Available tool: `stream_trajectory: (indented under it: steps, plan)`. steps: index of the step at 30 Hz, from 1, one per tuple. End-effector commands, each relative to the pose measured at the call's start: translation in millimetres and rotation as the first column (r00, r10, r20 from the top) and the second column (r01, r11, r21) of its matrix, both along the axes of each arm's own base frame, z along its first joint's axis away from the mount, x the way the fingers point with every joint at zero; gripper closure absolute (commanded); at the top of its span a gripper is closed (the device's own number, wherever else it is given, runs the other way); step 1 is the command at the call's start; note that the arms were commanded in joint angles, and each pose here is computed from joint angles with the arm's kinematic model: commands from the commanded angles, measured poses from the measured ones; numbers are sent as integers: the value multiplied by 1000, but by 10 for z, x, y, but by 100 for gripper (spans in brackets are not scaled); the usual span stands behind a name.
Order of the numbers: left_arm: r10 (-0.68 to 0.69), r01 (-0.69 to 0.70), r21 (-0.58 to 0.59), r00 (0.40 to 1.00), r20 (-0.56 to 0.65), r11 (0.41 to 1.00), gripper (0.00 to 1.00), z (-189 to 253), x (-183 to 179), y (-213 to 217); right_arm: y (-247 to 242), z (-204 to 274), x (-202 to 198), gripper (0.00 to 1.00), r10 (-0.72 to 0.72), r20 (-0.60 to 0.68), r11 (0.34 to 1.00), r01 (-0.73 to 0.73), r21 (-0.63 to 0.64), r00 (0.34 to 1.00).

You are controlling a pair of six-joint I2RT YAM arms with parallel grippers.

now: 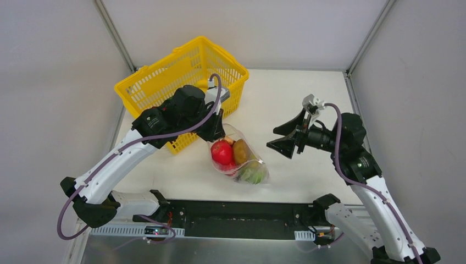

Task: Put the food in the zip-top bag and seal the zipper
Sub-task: Zip the zipper food storage bag at the center of the board.

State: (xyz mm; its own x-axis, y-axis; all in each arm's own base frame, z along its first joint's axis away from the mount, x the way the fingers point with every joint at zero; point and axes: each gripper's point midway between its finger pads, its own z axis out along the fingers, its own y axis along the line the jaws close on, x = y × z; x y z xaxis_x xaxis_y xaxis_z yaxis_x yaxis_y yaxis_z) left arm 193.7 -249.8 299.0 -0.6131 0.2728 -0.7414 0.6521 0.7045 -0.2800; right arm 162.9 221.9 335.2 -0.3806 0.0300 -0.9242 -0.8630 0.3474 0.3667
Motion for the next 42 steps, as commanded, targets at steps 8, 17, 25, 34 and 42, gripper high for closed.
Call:
stream_trajectory:
  steps: [8, 17, 25, 34, 42]
  plan:
    - [69, -66, -117, 997, 26, 991, 100, 263, 189, -106, -74, -145, -418, 28, 96, 281, 990, -121, 73, 955]
    - [82, -78, -147, 996, 21, 986, 100, 281, 238, -150, -73, -223, -470, 31, 94, 354, 984, -141, 111, 931]
    - [94, -91, -154, 995, 13, 984, 100, 250, 289, -159, -2, -243, -612, 33, 136, 379, 965, -209, 159, 915]
    - [103, -101, -168, 995, 3, 981, 100, 221, 340, -171, 130, -314, -671, 33, 171, 430, 963, -242, 115, 886]
    - [97, -97, -176, 995, -11, 980, 100, 201, 360, -203, 376, -387, -682, 37, 171, 472, 973, -224, 58, 865]
